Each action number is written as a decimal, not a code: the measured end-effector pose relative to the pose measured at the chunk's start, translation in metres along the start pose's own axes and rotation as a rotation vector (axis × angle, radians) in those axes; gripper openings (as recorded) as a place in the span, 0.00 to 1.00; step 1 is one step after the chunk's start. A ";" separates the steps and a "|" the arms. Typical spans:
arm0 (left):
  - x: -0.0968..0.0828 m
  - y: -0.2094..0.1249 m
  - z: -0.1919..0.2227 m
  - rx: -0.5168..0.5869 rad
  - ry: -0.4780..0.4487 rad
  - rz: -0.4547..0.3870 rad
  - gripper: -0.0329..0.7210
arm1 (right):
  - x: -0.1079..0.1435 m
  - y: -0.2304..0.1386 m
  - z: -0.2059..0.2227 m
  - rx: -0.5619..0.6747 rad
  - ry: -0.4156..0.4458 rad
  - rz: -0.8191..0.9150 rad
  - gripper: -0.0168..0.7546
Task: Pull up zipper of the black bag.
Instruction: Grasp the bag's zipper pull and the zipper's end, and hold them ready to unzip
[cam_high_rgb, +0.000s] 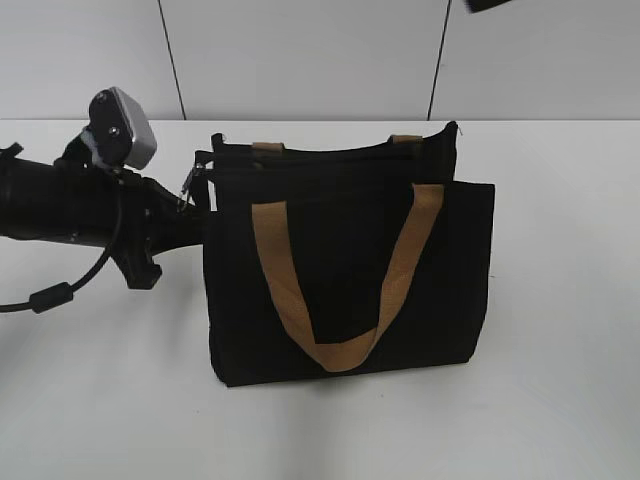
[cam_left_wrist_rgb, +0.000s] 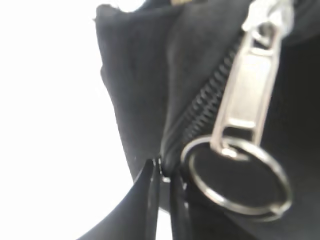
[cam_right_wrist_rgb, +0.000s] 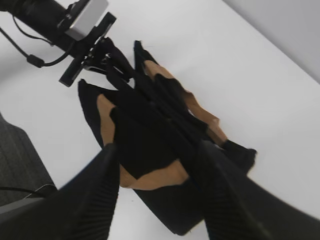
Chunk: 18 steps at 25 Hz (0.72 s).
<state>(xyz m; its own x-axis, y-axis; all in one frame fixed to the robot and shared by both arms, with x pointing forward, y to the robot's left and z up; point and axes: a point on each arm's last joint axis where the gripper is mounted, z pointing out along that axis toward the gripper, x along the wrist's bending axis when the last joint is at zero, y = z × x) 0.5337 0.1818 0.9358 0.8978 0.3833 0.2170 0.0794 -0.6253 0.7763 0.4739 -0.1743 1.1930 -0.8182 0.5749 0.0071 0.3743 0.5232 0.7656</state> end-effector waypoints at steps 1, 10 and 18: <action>0.000 0.002 -0.004 0.008 0.012 0.005 0.13 | 0.004 0.004 0.009 0.009 0.029 -0.009 0.53; -0.003 0.016 -0.026 -0.001 0.069 0.020 0.07 | 0.038 0.036 0.092 0.135 0.150 -0.219 0.53; 0.000 0.030 -0.046 -0.004 0.160 0.065 0.06 | 0.066 0.048 0.127 0.108 0.155 -0.215 0.53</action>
<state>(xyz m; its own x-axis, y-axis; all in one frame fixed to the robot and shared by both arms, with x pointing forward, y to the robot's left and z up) 0.5163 0.1943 0.9864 0.8203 0.4459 0.3582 0.0214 -0.6498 0.7598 0.4935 -0.0317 1.1486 -0.9377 0.3447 -0.0434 0.2223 0.6912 0.6876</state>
